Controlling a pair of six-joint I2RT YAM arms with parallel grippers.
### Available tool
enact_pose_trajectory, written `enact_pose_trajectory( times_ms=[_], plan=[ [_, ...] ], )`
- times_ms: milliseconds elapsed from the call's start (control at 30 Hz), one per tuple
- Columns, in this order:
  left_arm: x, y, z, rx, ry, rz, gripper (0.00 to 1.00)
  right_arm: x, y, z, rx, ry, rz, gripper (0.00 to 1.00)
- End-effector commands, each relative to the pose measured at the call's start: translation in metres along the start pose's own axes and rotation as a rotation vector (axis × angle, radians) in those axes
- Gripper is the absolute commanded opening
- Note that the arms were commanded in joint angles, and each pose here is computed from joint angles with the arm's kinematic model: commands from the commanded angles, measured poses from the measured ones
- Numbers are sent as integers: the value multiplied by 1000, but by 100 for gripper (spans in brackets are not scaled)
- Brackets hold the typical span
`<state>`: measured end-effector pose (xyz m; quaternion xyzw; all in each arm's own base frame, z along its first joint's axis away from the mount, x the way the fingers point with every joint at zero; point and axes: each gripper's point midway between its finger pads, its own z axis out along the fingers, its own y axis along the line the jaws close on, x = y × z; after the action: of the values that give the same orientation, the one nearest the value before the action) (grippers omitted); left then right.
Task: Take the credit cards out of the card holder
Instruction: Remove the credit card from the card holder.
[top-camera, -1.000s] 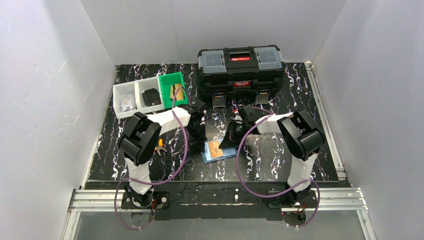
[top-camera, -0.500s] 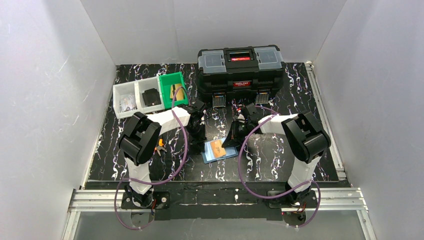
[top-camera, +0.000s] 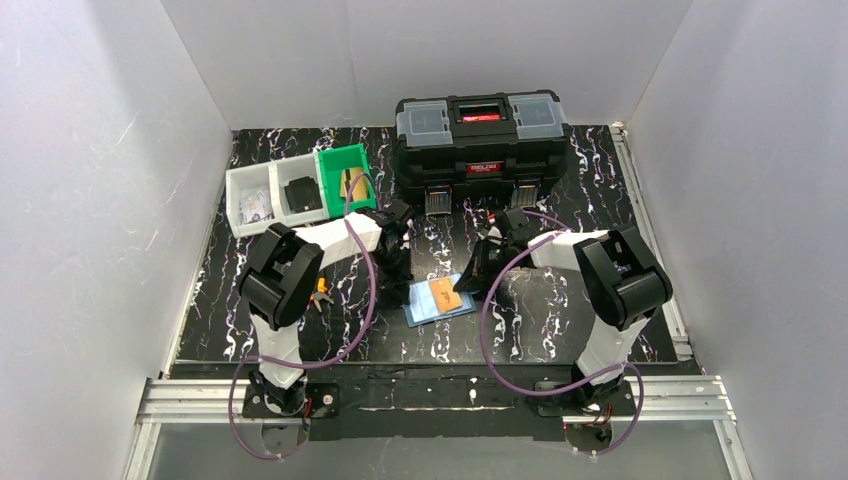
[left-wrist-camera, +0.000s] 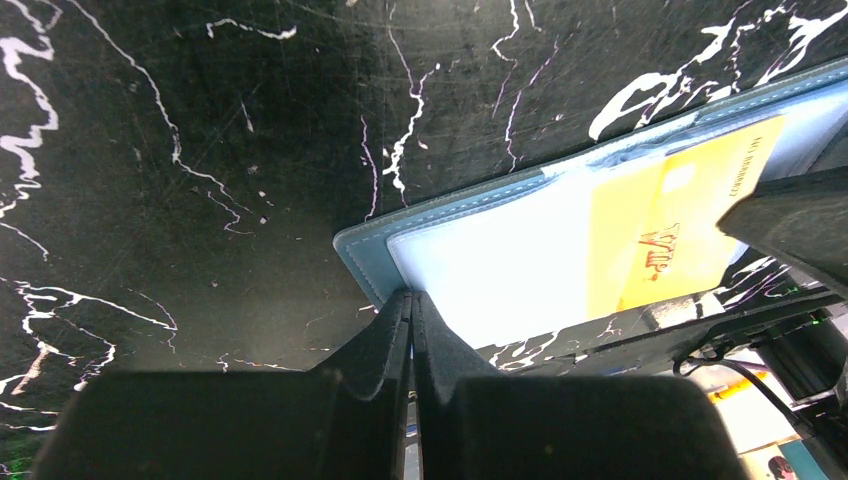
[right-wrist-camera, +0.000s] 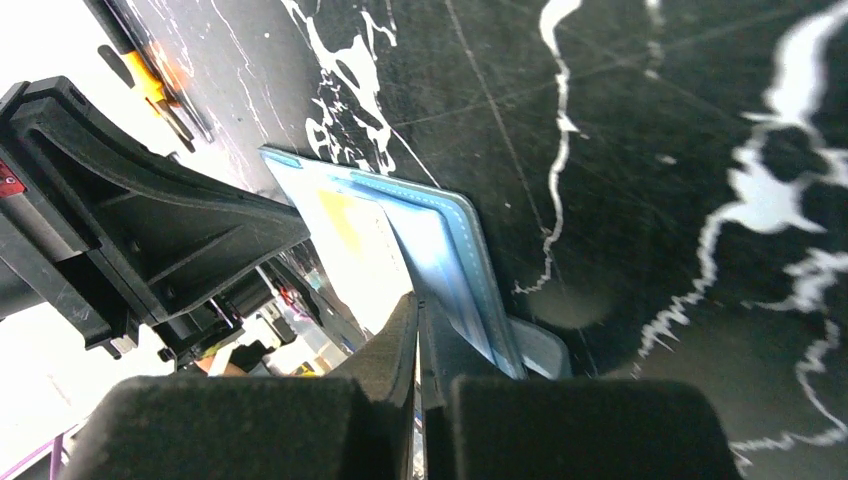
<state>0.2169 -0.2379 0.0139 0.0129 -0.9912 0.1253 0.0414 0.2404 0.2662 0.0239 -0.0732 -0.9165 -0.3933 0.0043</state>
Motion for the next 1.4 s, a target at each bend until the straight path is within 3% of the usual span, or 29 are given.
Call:
enact_pose_trajectory(
  times_ms=[0,967,1200,1367],
  plan=[
    [15,56,40,-235,53,18,0,-2,-46,-7,156,-59,22,3],
    [-9,21,3,-150,-21,67,0,-6,-31,-24,79,-81,20,1],
    [-19,2,-24,-95,-72,81,0,-6,-14,-28,12,-64,23,1],
    [-30,-15,-61,-46,-168,87,42,-7,-5,-31,-17,-57,24,1]
  ],
)
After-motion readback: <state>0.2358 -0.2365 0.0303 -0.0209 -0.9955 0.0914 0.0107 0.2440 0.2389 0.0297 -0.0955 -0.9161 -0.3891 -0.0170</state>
